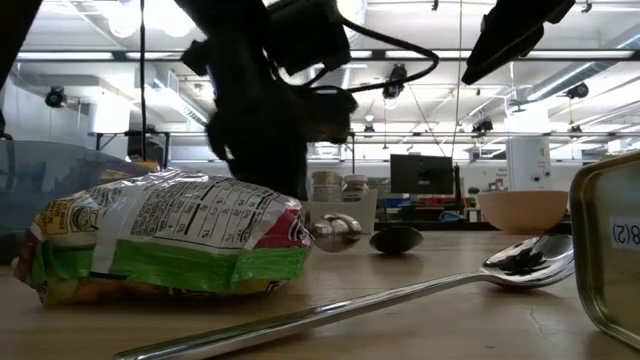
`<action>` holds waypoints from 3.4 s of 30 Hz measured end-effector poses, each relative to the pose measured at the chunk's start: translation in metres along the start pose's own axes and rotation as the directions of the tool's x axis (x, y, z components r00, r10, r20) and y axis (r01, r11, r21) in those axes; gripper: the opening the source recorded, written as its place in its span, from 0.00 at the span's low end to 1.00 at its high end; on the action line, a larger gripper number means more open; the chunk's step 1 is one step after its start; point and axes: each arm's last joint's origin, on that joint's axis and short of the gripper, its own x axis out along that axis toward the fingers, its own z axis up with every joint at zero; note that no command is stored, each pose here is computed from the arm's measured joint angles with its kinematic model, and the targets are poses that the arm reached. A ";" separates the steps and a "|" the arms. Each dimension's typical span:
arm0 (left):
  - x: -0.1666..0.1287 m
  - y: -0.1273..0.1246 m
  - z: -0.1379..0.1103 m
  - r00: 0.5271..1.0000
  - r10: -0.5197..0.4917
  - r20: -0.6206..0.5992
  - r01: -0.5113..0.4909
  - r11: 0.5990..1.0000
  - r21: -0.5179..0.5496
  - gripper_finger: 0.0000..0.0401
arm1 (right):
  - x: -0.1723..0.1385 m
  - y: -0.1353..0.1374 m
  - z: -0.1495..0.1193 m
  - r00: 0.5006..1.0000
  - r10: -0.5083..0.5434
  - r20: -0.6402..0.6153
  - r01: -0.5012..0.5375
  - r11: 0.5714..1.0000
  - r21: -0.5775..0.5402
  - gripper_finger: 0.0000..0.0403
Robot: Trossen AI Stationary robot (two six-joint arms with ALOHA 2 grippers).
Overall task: Pick & Place Food Item
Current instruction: Put the orange spoon into the black bin
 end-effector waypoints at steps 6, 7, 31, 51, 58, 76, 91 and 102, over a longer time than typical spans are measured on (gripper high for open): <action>-0.039 -0.002 0.013 0.992 0.004 0.125 -0.005 1.000 0.002 0.00 | 0.000 0.003 0.004 0.999 0.030 0.043 -0.031 0.999 0.029 0.60; -0.045 -0.002 0.014 0.989 0.020 0.147 -0.021 1.000 0.000 0.00 | 0.000 0.004 0.006 0.997 0.039 0.062 -0.041 0.999 0.031 0.60; -0.175 0.000 -0.018 0.395 -0.046 0.918 0.046 0.998 0.030 0.00 | 0.004 0.031 0.034 0.762 0.396 0.512 -0.297 0.917 -0.268 0.60; -0.186 -0.008 -0.014 0.205 -0.221 0.953 0.000 0.974 0.226 0.00 | 0.045 0.036 0.065 0.637 0.174 0.751 -0.172 0.982 -0.082 0.60; -0.186 -0.009 -0.014 0.204 -0.227 0.952 -0.006 0.973 0.233 0.00 | 0.058 0.041 0.076 0.644 0.201 0.738 -0.196 0.976 -0.094 0.60; -0.186 -0.009 -0.014 0.211 -0.253 0.944 -0.001 0.966 0.259 0.00 | 0.066 0.042 0.077 0.693 0.200 0.692 -0.168 0.979 -0.114 0.07; -0.174 -0.009 -0.018 0.334 -0.258 0.907 0.023 0.964 0.266 0.18 | 0.064 0.043 0.081 0.759 0.206 0.618 -0.138 0.978 -0.156 0.02; -0.184 -0.010 -0.022 0.553 -0.225 0.802 0.029 0.967 0.252 0.49 | 0.062 0.043 0.083 0.835 0.183 0.519 -0.090 0.976 -0.199 0.02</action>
